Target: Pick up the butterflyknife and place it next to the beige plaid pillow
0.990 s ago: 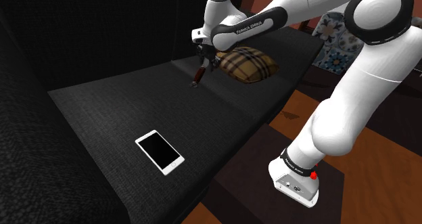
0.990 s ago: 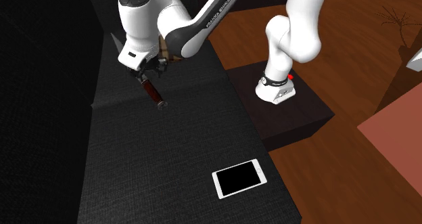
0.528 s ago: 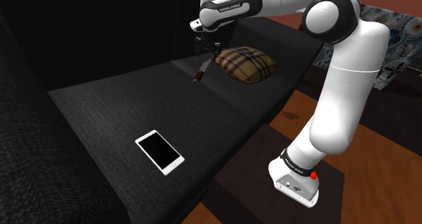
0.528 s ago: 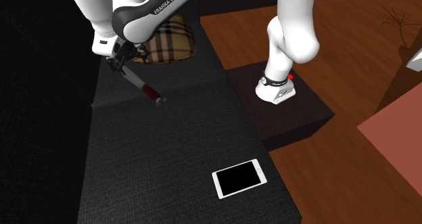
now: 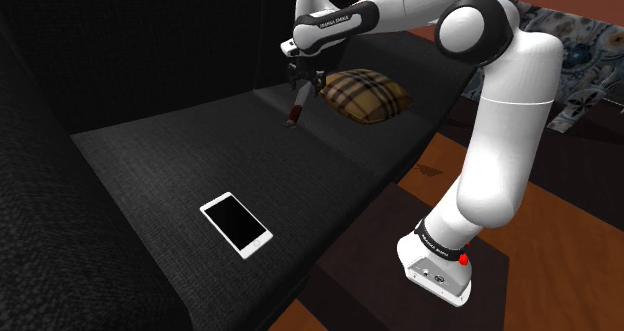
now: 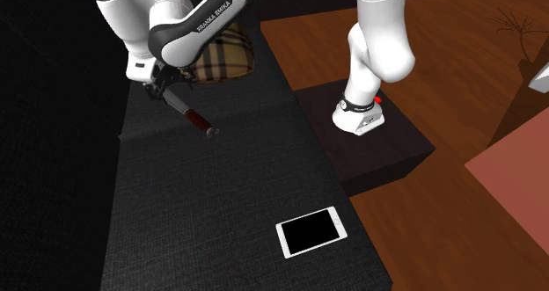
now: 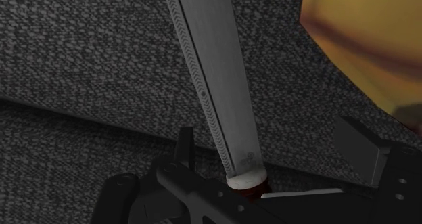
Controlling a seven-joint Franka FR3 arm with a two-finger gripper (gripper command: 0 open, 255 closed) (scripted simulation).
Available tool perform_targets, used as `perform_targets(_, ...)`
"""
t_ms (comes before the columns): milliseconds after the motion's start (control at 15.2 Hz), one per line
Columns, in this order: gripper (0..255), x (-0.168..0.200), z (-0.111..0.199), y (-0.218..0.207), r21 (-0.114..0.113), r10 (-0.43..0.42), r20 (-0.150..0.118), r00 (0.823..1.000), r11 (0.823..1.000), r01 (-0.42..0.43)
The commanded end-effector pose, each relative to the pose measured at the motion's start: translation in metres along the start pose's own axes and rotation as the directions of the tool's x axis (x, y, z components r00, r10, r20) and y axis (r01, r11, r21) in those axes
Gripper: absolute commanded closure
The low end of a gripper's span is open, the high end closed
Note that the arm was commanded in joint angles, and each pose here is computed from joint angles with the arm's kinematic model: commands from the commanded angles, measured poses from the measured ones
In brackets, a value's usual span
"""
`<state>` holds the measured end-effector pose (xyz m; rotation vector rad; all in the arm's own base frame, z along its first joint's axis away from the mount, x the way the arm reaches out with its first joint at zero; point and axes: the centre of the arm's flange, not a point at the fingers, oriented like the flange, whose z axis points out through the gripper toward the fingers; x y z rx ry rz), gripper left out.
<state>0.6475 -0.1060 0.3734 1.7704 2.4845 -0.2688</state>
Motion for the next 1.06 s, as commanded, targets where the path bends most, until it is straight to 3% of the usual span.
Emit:
perform_targets(0,0,-0.0008,0.0031,0.0001,-0.001,0.000,0.000,1.000,1.000,0.000)
perform_targets(396,0,-0.0008,0.0030,0.0001,0.000,0.000,0.000,1.000,1.000,0.000)
perform_targets(462,255,-0.0008,0.0030,0.0001,0.000,0.000,0.000,1.000,1.000,0.000)
perform_targets(990,255,-0.0008,0.0030,0.0001,0.000,0.000,0.000,1.000,1.000,0.000)
